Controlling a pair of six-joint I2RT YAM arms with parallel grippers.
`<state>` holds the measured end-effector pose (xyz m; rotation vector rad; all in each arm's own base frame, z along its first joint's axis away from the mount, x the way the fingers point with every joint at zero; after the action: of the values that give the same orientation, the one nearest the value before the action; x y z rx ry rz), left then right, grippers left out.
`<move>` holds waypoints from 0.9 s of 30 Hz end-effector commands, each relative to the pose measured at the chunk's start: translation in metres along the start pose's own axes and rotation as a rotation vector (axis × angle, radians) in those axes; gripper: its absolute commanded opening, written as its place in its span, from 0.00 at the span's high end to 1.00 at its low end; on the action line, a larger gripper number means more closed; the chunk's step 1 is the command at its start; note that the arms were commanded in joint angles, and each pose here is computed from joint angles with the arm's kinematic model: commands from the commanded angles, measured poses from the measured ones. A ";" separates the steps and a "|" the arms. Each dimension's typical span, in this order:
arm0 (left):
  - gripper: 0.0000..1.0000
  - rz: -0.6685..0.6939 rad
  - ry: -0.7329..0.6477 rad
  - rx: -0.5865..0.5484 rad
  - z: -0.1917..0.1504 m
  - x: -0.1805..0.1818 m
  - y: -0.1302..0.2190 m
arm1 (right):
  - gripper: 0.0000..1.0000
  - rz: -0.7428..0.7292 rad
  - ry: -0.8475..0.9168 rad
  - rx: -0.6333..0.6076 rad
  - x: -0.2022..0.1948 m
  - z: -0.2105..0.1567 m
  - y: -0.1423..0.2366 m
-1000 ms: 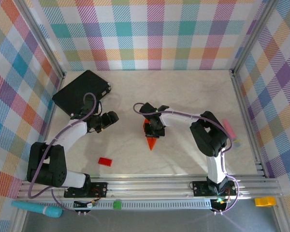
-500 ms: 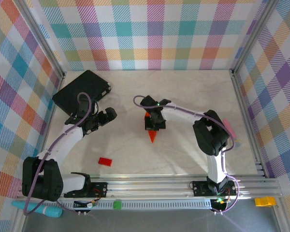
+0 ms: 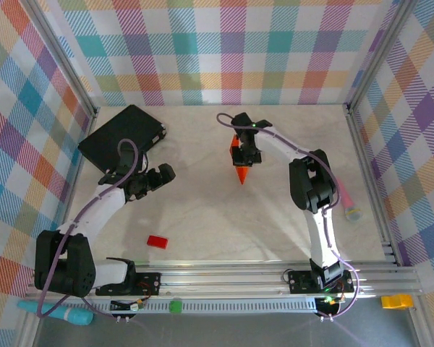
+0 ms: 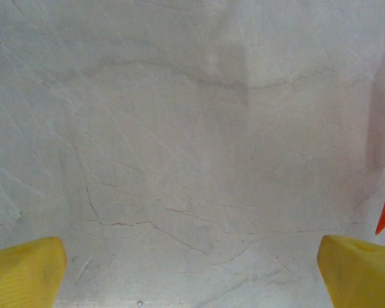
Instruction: Fold a paper plane with a square sheet of paper (pick it up from the middle)
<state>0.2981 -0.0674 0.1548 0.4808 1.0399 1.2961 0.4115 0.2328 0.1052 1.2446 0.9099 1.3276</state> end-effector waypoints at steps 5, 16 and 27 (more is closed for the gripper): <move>0.00 -0.030 0.009 0.016 0.004 -0.001 -0.004 | 0.87 -0.018 0.022 0.053 -0.007 0.007 -0.010; 0.00 -0.045 0.012 0.035 0.000 -0.001 -0.010 | 0.72 -0.049 -0.005 0.082 -0.011 0.004 -0.022; 0.00 -0.047 0.012 0.042 -0.001 -0.001 -0.011 | 0.63 -0.104 -0.014 0.083 -0.016 0.001 -0.039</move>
<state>0.2993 -0.0737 0.1443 0.4950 1.0859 1.2438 0.4194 0.2236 0.0728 1.2720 0.9911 1.2464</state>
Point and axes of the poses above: each hand's point on the last joint's axis, 136 mm out from that joint toward the fingers, its own y axis back along the fingers, its own x axis along the line the jaws close on, z = x × y, the point moved 5 cm from there along y, back along the fingers, and after that the axes turned 14 degrees about -y, right-handed, at the moved point
